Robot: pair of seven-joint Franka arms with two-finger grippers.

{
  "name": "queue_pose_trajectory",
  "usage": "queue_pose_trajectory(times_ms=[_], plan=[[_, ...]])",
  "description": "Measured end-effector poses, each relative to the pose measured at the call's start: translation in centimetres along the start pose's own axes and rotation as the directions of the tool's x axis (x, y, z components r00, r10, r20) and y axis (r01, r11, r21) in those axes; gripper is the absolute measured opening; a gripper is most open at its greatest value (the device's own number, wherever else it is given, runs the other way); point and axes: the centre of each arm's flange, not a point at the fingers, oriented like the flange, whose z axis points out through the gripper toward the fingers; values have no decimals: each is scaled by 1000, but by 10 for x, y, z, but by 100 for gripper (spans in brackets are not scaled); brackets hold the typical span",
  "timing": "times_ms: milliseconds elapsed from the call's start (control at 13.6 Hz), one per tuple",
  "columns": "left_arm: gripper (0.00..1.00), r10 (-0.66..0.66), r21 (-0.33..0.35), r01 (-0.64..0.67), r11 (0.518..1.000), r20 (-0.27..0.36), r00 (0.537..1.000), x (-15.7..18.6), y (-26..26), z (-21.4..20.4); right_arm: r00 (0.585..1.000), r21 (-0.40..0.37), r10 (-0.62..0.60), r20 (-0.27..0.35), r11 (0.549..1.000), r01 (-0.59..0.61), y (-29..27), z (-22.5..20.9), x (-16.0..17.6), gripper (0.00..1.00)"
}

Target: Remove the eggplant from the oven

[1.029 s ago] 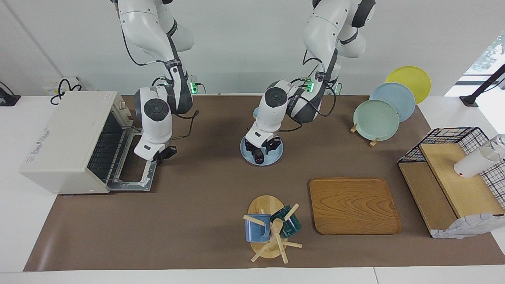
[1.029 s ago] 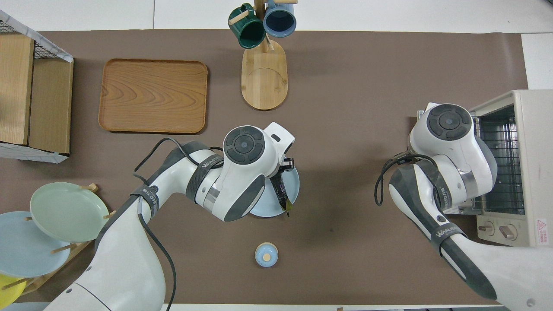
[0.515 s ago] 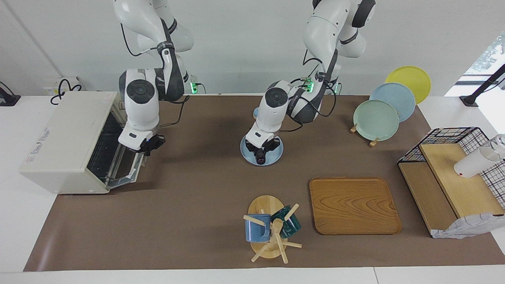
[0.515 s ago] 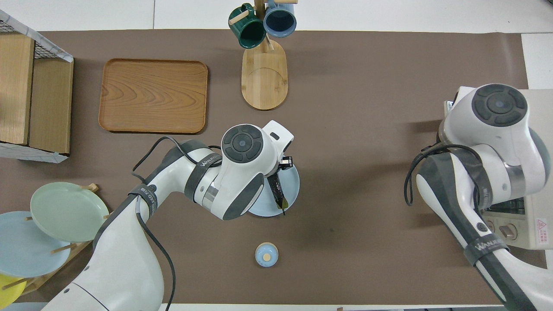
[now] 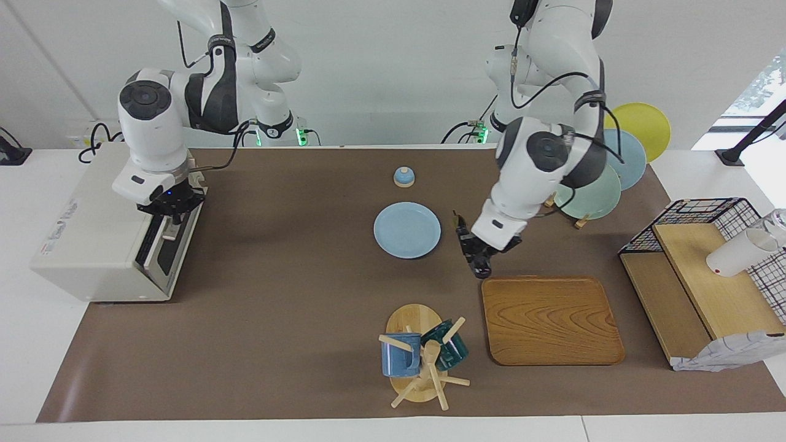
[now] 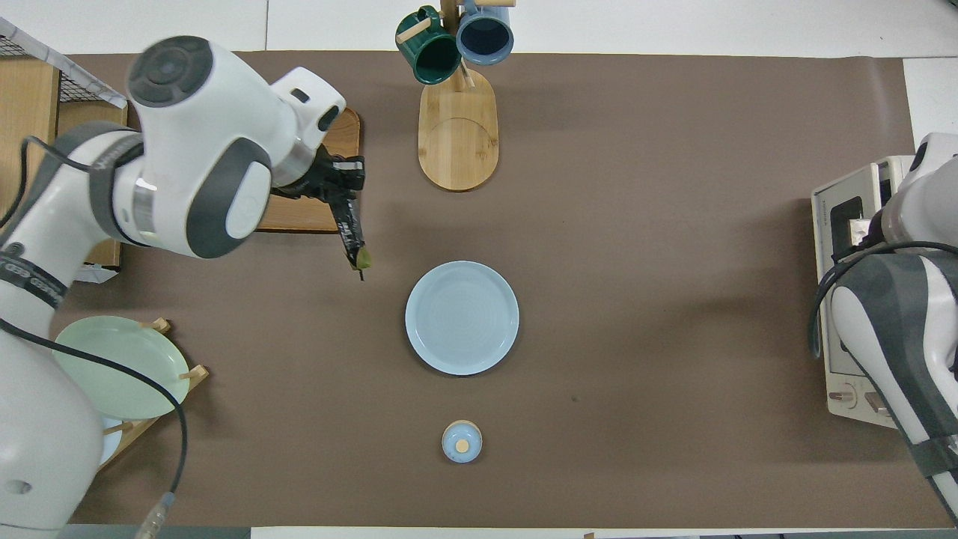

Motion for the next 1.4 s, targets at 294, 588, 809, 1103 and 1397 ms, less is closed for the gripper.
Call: queue_pose_trajectory(times_ms=[294, 588, 809, 1103, 1397], plan=[[38, 8, 6, -8, 1000, -5, 1000, 65, -85, 32, 998, 71, 51, 22, 996, -53, 10, -21, -7, 9], [38, 23, 18, -23, 1000, -44, 999, 107, -128, 53, 995, 116, 97, -12, 989, -95, 24, -82, -7, 22], [38, 103, 72, -100, 992, -31, 994, 108, -136, 67, 991, 223, 135, -11, 966, -130, 21, -91, -5, 53], [42, 147, 73, -144, 987, -42, 988, 106, -140, 85, 976, 269, 216, 32, 939, -217, 17, -90, -3, 99], [74, 146, 69, -144, 987, -26, 989, 102, -138, 75, 973, 266, 226, 36, 937, -227, 16, -93, -2, 100]])
